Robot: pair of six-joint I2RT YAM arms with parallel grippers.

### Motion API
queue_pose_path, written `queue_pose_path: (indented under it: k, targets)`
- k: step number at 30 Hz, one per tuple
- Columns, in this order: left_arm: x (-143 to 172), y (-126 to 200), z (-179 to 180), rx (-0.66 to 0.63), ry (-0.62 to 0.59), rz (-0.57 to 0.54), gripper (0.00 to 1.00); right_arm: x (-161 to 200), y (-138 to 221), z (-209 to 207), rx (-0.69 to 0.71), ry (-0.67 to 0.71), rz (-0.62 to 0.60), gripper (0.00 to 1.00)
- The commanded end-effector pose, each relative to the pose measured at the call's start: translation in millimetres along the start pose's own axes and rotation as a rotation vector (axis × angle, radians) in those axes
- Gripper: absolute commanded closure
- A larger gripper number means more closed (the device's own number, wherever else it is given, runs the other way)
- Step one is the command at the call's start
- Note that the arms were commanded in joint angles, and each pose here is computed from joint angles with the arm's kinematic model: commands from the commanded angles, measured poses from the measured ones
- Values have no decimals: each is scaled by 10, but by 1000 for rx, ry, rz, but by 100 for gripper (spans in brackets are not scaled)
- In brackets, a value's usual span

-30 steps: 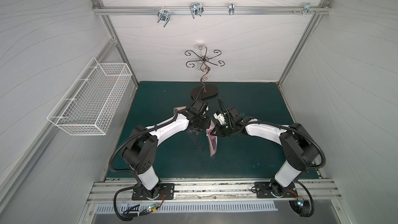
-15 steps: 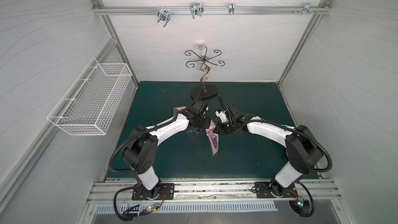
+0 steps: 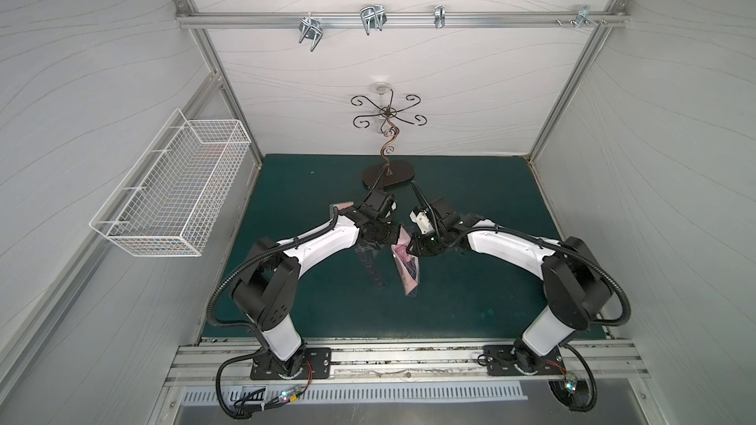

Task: Open the ruler set and take out the ruler
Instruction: Take out the ruler from the ruler set bag.

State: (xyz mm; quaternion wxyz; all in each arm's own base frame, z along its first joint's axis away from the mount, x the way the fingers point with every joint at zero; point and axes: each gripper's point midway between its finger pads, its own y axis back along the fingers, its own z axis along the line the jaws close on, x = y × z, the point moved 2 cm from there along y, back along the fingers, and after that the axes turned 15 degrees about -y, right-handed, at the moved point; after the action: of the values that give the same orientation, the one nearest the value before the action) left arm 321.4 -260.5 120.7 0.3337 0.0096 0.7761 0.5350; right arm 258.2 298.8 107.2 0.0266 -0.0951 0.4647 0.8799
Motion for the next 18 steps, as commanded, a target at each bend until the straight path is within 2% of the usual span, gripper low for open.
queue_pose_path:
  k: [1,10,12,18]
  targets:
    - [-159,54,-65,21,-23,-57,100,40,-118,-33,36,10,29,70]
    - [-145,2,-72,37,-17,-73,100,124,-420,-47,57,23,65,67]
    - [-135,-9,-79,42,-15,-75,100,119,-473,-10,25,22,68,64]
    - [-146,-44,-116,75,-7,-98,100,121,-620,113,-100,8,107,67]
